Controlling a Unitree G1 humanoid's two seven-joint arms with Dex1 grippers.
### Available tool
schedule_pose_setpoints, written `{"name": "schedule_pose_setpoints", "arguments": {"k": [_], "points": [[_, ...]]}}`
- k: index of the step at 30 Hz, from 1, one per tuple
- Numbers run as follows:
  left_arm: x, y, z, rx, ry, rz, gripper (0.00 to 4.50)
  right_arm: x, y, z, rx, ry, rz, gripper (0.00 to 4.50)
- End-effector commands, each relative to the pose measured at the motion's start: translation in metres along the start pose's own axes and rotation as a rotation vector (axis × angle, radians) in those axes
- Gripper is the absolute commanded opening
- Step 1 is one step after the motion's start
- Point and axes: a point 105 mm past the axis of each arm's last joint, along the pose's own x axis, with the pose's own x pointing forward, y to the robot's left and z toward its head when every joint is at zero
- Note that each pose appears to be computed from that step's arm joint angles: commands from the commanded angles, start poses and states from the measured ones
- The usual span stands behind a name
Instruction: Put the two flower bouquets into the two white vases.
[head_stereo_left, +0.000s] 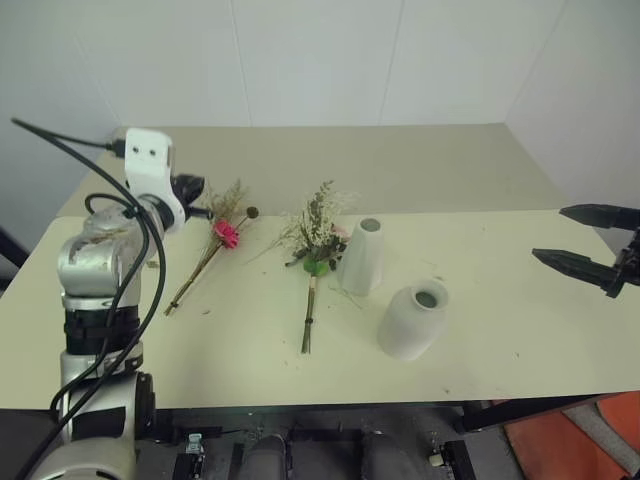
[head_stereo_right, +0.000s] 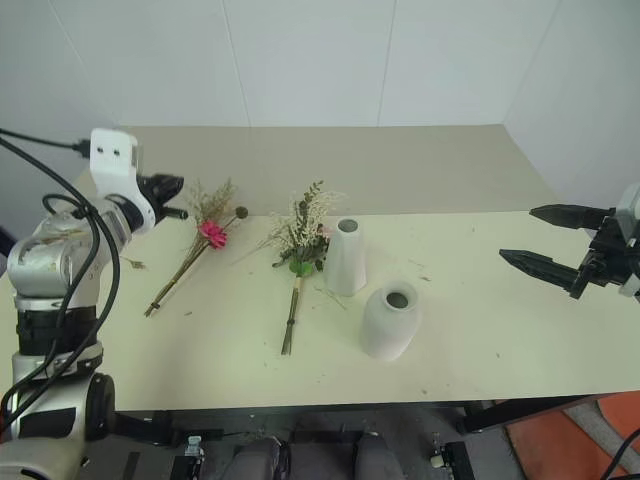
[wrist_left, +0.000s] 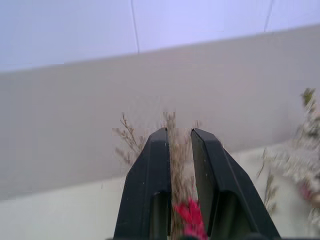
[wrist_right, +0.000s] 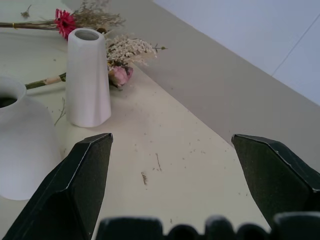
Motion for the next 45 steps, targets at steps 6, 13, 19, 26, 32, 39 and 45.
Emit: {"name": "schedule_pose_setpoints", "arguments": {"k": [6, 13, 19, 26, 32, 39, 45], "points": [[0.003, 0.027, -0.042, 0.123, 0.343, 0.148, 0.95, -0.006, 0.001, 0.013, -0.050, -0.045, -0.024, 4.50], [-0.005, 0.029, -0.047, 0.107, 0.544, 0.078, 2.89, -0.005, 0.006, 0.010, -0.041, -0.045, -0.022, 4.50], [-0.010, 0.032, -0.059, 0.147, 0.735, 0.064, 4.49, -0.003, 0.008, 0.006, -0.036, -0.042, -0.023, 4.50], [-0.003, 0.017, -0.100, 0.068, 0.883, -0.039, 4.49, -0.002, 0.008, 0.006, -0.038, -0.043, -0.025, 4.50], [0.007, 0.014, -0.115, 0.116, 0.915, -0.023, 4.49, -0.001, 0.009, 0.005, -0.035, -0.040, -0.023, 4.50], [0.014, 0.013, -0.119, 0.097, 0.900, -0.030, 2.70, -0.004, 0.008, 0.006, -0.038, -0.030, -0.037, 4.50], [0.013, 0.014, -0.128, 0.078, 0.915, -0.014, 0.76, -0.005, 0.009, 0.007, -0.038, -0.028, -0.043, 4.50]]}}
